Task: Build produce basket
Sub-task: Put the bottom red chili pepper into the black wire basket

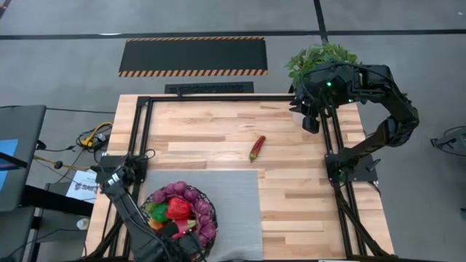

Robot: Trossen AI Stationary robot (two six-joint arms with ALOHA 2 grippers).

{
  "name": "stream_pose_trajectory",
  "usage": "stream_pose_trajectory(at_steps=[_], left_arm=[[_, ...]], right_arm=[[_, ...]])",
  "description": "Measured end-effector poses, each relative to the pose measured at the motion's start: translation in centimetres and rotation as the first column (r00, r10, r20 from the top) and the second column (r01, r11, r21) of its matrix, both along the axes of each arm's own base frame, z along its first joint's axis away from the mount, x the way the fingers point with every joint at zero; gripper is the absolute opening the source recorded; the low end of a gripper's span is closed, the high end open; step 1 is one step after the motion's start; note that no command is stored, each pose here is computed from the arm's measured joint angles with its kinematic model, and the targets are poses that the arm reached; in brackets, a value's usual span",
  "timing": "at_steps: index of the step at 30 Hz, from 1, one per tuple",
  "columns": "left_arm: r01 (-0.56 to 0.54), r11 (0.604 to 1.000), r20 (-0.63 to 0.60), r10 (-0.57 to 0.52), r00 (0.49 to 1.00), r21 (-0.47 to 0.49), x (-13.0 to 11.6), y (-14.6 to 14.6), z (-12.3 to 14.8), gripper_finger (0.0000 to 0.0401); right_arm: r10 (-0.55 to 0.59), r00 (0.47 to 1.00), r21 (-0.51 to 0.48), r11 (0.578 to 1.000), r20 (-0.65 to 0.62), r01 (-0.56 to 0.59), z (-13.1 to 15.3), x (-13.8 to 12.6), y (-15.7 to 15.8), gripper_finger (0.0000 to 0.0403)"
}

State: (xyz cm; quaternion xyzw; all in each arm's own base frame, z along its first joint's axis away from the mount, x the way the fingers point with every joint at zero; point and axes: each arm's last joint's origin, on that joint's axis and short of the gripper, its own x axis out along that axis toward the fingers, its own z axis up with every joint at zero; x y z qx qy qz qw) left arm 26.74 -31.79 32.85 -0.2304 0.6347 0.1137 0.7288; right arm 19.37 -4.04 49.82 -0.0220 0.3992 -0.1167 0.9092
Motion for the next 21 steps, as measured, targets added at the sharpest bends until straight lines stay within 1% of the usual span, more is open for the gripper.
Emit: stream_pose_trajectory(at_steps=[3,5,7,9,12,15,18,21], left_arm=[[0.036,0.999,-0.011,-0.036,0.999,-0.007,0.1,-0.3,-0.7,0.0110],[0.082,0.996,-0.008,-0.083,0.997,-0.040,0.4,-0.7,-1.2,0.0110],[0.106,0.993,-0.019,-0.108,0.994,-0.059,0.5,-1.0,-1.9,0.0110],[0.126,0.990,-0.035,-0.128,0.991,-0.061,0.6,-1.1,-2.7,0.0110],[0.146,0.989,-0.064,-0.148,0.987,-0.038,0.5,-1.0,-3.6,0.0110],[0.163,0.986,-0.057,-0.165,0.985,-0.030,0.6,-1.0,-3.7,0.0111],[0.155,0.987,-0.056,-0.157,0.986,-0.029,0.6,-0.9,-3.7,0.0125],[0.160,0.986,-0.077,-0.164,0.983,-0.053,0.6,-0.9,-3.7,0.0152]], right_arm=[[0.000,1.000,0.000,1.000,0.000,0.000,0.0,0.0,0.0,0.0104],[0.000,1.000,0.000,1.000,0.000,0.000,0.0,0.0,0.0,0.0104],[-0.001,1.000,0.001,1.000,0.000,0.001,0.0,0.0,0.0,0.0104],[-0.001,1.000,0.001,1.000,-0.001,0.001,0.0,0.0,0.0,0.0104],[-0.001,1.000,0.001,1.000,-0.001,0.001,0.0,0.0,0.0,0.0104],[-0.001,1.000,0.001,1.000,-0.001,0.001,0.0,0.0,0.0,0.0104],[-0.001,1.000,0.001,1.000,-0.001,0.001,0.0,0.0,0.0,0.0104],[-0.001,1.000,0.001,1.000,-0.001,0.001,0.0,0.0,0.0,0.0104]])
